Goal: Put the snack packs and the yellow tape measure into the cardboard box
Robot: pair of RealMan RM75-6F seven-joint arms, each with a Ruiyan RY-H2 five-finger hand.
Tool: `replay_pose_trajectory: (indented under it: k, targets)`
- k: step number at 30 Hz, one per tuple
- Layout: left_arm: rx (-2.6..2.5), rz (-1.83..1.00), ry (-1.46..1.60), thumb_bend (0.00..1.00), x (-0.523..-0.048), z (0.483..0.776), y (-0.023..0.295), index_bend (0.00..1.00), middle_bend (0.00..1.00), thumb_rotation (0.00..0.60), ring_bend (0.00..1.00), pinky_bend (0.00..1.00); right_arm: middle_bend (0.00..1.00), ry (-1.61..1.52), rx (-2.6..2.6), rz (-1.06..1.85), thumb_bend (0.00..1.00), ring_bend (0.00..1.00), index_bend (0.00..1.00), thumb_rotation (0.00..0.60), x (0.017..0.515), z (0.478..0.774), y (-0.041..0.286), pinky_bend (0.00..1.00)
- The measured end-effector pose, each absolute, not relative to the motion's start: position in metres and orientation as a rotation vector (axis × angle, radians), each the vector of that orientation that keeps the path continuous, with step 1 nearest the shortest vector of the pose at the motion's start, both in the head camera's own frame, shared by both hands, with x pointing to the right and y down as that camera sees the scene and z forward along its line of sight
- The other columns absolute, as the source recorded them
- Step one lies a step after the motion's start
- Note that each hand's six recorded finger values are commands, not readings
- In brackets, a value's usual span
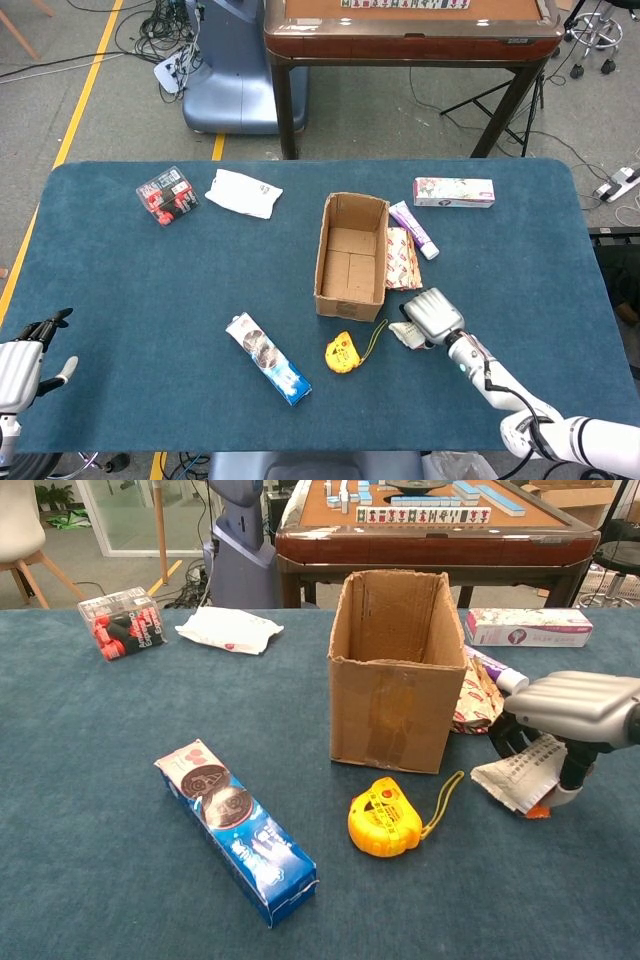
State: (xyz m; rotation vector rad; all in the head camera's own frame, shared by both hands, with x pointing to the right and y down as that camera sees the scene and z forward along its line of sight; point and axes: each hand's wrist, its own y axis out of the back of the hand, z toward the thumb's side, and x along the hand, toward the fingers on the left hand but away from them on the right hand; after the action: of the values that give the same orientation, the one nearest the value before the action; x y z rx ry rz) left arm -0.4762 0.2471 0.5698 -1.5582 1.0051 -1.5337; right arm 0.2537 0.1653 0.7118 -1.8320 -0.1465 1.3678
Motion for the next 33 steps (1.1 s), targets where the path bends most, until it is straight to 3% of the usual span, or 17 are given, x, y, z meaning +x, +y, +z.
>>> replay_pose_trajectory:
  k: [8,14,19,24,33]
  targets:
    - [-1.56,-1.536,1.004,0.26,-0.476,0.57,0.247,0.17,0.34,0.6,0.32,0.62,0.68,-0.24,-1.881,1.321,0.17,0.6,0.64,0.6,0.252,0.68,0.16,0.6]
    - [-1.566,-1.531,0.992,0.26,-0.473,0.572,0.247,0.17,0.34,0.6,0.32,0.62,0.68,-0.35,-1.901,1.225,0.17,0.6,0.64,0.6,0.245,0.627,0.146,0.6]
    - [-1.57,-1.528,0.986,0.26,-0.471,0.573,0.247,0.17,0.34,0.6,0.32,0.62,0.68,-0.512,-1.848,1.118,0.17,0.6,0.64,0.6,0.233,0.572,0.116,0.6]
    - [-1.571,-1.527,0.994,0.26,-0.472,0.572,0.246,0.17,0.34,0.6,0.32,0.62,0.68,-0.637,-1.817,1.02,0.17,0.6,0.64,0.6,0.212,0.54,0.088,0.6]
    - [-1.565,-1.521,1.009,0.26,-0.473,0.568,0.245,0.17,0.34,0.6,0.32,0.62,0.67,-0.673,-1.74,1.026,0.15,0.59,0.64,0.6,0.179,0.545,0.06,0.6]
